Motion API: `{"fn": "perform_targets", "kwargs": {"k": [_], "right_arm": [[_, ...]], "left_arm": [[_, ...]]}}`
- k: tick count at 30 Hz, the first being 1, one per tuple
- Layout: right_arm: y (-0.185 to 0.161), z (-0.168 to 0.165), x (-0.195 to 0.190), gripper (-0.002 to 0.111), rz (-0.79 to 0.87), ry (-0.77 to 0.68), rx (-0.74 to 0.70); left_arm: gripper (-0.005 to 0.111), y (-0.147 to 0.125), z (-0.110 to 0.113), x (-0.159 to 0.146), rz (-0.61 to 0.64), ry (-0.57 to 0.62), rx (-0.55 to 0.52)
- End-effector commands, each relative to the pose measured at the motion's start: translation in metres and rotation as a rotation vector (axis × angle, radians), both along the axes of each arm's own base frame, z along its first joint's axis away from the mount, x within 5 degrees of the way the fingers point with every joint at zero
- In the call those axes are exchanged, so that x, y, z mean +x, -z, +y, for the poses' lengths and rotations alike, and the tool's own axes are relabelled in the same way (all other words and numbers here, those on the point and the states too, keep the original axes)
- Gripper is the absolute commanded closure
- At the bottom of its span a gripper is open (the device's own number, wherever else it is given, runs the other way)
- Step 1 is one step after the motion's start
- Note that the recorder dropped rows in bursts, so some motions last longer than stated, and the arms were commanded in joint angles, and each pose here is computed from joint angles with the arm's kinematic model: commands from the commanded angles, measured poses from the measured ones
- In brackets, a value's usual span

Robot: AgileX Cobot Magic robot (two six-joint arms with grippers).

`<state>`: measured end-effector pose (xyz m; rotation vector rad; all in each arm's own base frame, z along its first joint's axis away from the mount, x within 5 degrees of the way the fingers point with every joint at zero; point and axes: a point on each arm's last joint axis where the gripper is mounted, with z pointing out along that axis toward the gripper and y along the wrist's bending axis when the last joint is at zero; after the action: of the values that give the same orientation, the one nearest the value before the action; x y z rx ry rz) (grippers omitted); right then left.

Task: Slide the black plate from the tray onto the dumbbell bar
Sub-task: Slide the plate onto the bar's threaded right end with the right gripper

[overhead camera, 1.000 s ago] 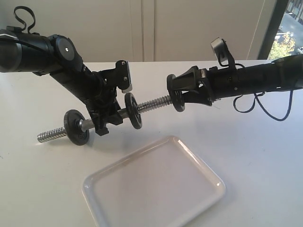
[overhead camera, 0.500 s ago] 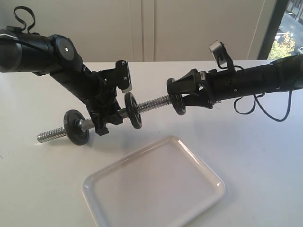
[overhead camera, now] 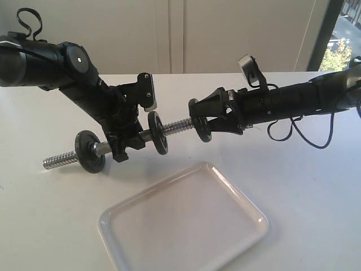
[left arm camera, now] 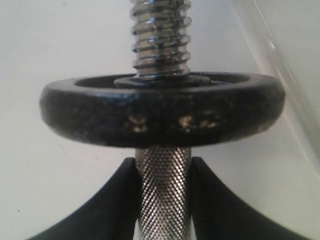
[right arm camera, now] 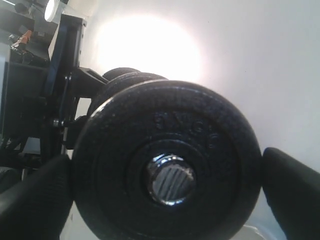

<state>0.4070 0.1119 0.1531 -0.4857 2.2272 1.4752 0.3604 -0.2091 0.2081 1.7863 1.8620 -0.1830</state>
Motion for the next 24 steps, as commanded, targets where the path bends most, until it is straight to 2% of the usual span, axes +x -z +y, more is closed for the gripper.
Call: {"fn": "perform_targets", "kwargs": {"k": [1, 8, 20, 22, 24], "right_arm": [[-0.016, 0.012, 0.0, 0.108, -0.024, -0.017, 0.095], [-0.014, 0.033, -0.003, 0.108, -0.02, -0.031, 0.135], [-0.006, 0.032, 0.004, 0.108, 0.015, 0.034, 0.196], [-0.007, 0.032, 0.004, 0.106, 0.015, 0.039, 0.201], [-0.007, 0.032, 0.005, 0.099, 0.016, 0.045, 0.207]], "left_arm": [[0.107, -0.033, -0.002, 0.003, -0.094, -0.066, -0.112], [0.107, -0.035, -0.003, 0.005, -0.103, -0.097, -0.151], [0.107, -0.039, -0.007, 0.005, -0.117, -0.067, -0.199], [0.107, -0.039, -0.007, 0.005, -0.117, -0.067, -0.199], [0.107, -0.039, -0.007, 0.004, -0.116, -0.066, -0.199]]}}
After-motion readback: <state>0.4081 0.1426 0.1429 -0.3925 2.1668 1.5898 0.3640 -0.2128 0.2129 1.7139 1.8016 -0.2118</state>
